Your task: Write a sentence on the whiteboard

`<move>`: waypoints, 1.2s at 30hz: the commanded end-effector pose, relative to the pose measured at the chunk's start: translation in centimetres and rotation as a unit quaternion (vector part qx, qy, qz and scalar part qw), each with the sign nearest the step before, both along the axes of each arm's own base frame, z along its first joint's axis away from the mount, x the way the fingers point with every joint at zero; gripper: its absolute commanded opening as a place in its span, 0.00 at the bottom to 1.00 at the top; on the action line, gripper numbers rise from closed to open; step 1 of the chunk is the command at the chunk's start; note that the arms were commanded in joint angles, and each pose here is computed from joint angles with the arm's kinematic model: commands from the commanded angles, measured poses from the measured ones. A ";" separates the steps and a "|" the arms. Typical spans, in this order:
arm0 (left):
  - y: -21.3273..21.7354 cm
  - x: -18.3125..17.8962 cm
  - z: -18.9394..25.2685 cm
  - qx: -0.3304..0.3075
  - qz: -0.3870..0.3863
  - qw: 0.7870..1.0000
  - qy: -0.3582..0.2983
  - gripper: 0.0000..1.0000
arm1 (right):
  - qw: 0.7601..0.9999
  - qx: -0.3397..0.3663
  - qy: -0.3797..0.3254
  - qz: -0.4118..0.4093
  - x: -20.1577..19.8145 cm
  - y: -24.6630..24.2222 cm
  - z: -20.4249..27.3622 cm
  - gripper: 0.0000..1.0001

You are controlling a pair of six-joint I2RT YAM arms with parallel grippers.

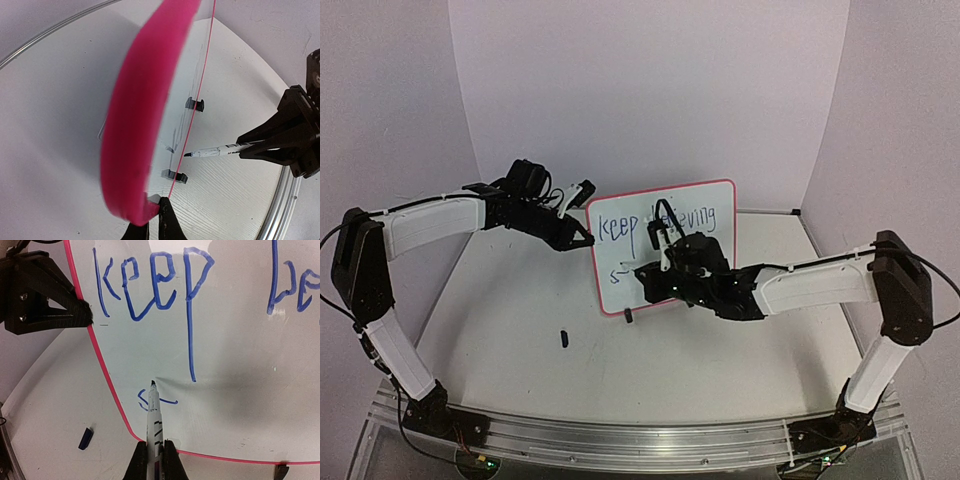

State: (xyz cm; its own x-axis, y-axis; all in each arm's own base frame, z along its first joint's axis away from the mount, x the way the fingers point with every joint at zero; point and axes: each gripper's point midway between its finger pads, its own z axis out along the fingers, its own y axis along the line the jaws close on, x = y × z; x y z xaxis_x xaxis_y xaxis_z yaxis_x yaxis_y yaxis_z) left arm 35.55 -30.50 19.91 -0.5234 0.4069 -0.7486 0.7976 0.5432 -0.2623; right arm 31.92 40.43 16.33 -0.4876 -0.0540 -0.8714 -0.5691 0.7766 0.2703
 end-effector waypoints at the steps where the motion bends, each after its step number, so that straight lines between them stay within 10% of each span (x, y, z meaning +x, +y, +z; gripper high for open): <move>1: 1.2 -2.0 -5.1 0.081 -0.004 0.995 0.058 0.00 | 1.000 0.009 -0.013 -0.013 1.1 0.3 0.9 0.00; 36: 1.2 -2.0 -5.2 0.080 -0.005 0.995 0.060 0.00 | 0.997 -0.030 0.063 -0.022 -0.5 -1.3 -5.3 0.00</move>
